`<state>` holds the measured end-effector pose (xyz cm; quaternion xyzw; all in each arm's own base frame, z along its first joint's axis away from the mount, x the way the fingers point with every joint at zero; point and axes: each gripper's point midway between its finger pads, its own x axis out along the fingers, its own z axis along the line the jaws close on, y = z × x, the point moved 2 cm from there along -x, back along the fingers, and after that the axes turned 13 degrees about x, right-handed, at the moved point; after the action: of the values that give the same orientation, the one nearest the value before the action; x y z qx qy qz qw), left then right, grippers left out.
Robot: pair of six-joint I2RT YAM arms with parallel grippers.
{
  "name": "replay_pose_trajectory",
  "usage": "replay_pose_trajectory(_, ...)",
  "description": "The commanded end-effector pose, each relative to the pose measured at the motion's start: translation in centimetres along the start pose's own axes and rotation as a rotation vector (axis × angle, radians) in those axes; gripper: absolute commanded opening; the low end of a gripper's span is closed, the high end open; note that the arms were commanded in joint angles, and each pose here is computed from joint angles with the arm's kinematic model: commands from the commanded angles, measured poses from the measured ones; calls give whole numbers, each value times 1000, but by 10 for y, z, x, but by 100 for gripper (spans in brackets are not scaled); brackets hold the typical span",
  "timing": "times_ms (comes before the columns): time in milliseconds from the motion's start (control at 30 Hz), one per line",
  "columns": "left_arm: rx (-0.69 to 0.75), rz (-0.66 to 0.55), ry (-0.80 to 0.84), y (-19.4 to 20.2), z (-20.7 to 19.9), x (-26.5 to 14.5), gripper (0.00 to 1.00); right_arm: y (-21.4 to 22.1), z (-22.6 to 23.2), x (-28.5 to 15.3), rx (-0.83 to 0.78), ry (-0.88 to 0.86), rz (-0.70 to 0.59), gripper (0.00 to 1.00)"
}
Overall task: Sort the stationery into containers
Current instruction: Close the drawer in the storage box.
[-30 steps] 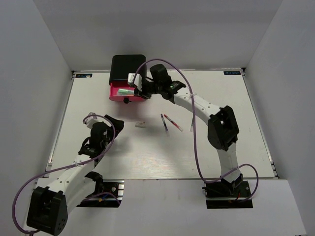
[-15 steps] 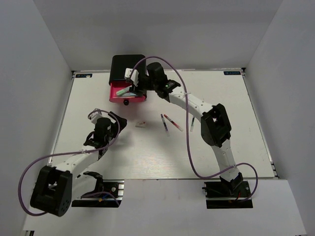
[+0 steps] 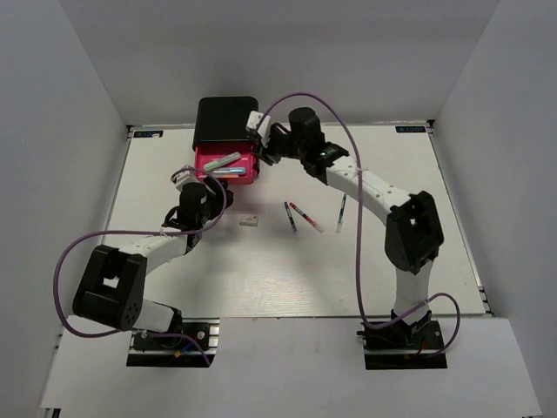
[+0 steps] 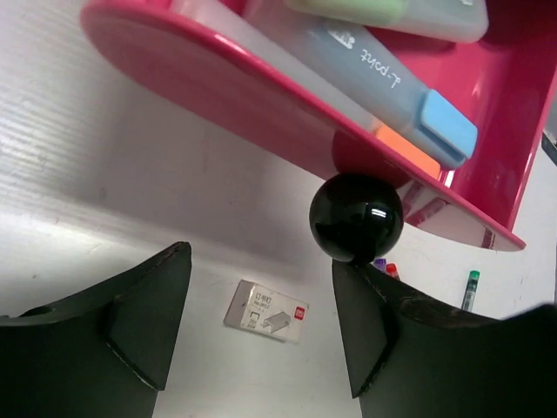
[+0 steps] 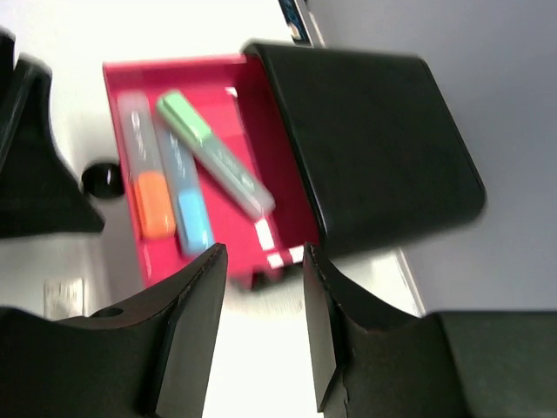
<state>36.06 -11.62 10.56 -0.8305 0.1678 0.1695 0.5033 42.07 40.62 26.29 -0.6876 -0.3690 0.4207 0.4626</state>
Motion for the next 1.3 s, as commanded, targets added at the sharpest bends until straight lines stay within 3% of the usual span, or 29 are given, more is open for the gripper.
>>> replay_pose_trajectory(0,38,-82,51,-32,-19,5,76,-22,-14,-36,-25,64,-56,46)
replay_pose_trajectory(100,54,-111,57,-43,-24,8,77,20,-11,-56,17,74,19,46)
replay_pose_trajectory(533,102,-151,64,-76,-47,37,82,81,-3,-130,88,145,139,46)
replay_pose_trajectory(1267,50,-222,-5,-116,-58,90,87,111,0,-175,139,194,189,45)
